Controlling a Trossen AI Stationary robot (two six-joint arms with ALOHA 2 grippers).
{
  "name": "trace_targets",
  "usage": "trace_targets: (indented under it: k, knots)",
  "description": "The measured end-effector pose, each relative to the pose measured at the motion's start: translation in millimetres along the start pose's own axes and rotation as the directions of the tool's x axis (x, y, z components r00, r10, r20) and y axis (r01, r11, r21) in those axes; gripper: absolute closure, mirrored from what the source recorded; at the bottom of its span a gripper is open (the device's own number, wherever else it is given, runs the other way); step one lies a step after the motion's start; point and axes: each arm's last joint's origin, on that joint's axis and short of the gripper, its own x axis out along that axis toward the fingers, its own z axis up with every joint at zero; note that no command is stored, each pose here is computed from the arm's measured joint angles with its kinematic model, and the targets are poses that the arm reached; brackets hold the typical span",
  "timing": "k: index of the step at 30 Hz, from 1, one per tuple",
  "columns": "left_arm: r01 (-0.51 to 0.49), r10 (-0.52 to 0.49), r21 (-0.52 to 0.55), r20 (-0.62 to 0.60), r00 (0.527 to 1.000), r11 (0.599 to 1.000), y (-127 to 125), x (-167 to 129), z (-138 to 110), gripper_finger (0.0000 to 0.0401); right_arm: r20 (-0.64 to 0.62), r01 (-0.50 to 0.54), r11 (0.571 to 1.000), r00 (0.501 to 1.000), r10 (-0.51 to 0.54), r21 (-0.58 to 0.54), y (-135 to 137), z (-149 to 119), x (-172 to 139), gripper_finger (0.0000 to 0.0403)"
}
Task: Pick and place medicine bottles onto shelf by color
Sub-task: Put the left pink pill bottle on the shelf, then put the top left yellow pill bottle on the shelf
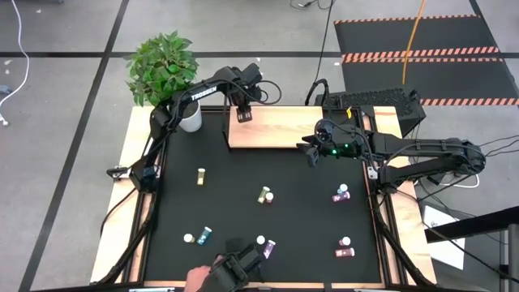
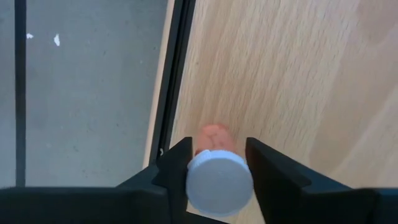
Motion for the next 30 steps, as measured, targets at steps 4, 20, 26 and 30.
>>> trace_targets:
  k: [4, 20, 26, 30]
  knots:
    - [0.0, 0.0, -0.015, 0.0, 1.0, 1.0, 0.0, 0.0, 0.0, 0.0199, -0.001, -0.002, 1.0, 1.0, 0.002, 0.0, 0.0, 0.0, 0.0, 0.0225]
    - [-0.121, 0.122, 0.038, -0.028, 0.992, 0.992, -19.3, -48.4, 20.5, 0.0088, -0.002, -0.003, 1.0, 1.0, 0.003, -0.002, 0.1, 0.0, 0.0, 0.0225]
    - [-0.126, 0.125, 0.006, 0.036, 0.991, 0.992, -47.1, -88.2, 36.8, 0.0082, -0.005, -0.009, 1.0, 1.0, 0.008, -0.019, 0.2, -0.1, -0.1, 0.0225]
    - [-0.122, 0.122, -0.011, 0.051, 0.991, 0.992, -74.7, -119.9, 32.3, 0.0082, -0.013, -0.036, 0.998, 0.999, 0.036, -0.042, 0.2, 0.7, -2.0, 0.0225]
